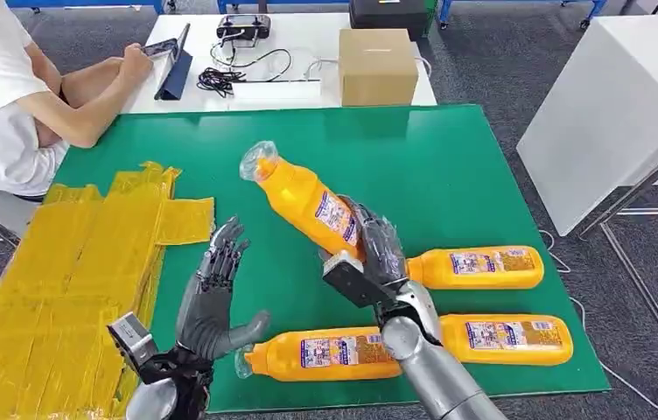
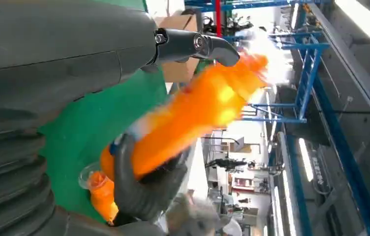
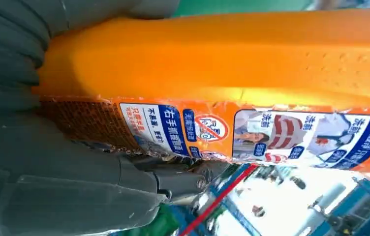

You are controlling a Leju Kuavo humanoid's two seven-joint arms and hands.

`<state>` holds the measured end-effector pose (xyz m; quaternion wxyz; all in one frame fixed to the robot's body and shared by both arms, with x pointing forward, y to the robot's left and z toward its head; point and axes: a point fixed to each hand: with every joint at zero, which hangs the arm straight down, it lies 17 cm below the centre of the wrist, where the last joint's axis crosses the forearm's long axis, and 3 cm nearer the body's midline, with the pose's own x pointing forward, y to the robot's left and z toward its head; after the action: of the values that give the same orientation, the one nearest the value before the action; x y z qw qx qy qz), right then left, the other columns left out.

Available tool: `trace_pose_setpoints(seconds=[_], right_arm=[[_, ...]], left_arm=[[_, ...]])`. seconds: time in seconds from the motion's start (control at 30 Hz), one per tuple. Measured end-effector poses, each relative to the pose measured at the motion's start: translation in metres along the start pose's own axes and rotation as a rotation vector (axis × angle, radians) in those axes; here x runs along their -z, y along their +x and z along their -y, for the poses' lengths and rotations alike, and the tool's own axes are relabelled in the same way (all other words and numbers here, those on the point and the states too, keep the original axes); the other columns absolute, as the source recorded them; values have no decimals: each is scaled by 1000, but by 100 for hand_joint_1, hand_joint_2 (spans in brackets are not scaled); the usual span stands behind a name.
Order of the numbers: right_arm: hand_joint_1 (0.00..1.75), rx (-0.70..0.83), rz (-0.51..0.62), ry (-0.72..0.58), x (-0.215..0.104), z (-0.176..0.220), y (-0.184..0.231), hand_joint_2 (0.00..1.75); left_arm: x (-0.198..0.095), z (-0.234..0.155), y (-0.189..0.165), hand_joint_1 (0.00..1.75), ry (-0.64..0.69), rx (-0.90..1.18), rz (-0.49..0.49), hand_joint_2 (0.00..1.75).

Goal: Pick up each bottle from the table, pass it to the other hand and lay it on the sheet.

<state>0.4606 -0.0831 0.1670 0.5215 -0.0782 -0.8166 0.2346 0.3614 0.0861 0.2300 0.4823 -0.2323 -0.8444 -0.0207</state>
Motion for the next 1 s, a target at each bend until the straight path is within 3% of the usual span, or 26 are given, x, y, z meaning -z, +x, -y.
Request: trace_pose_setpoints(seconds=[0.07, 0.4, 1.0], right_arm=[[175, 94, 29, 10, -5, -3, 14, 175], [171, 278, 126, 73, -28, -26, 58, 175], [168, 208, 145, 276, -48, -95, 71, 175]], left_arm=[[1, -4, -3, 0, 19, -22, -18, 175], [9, -11, -19, 0, 37, -43, -91, 175], [36, 6, -6, 0, -23, -34, -48, 175]])
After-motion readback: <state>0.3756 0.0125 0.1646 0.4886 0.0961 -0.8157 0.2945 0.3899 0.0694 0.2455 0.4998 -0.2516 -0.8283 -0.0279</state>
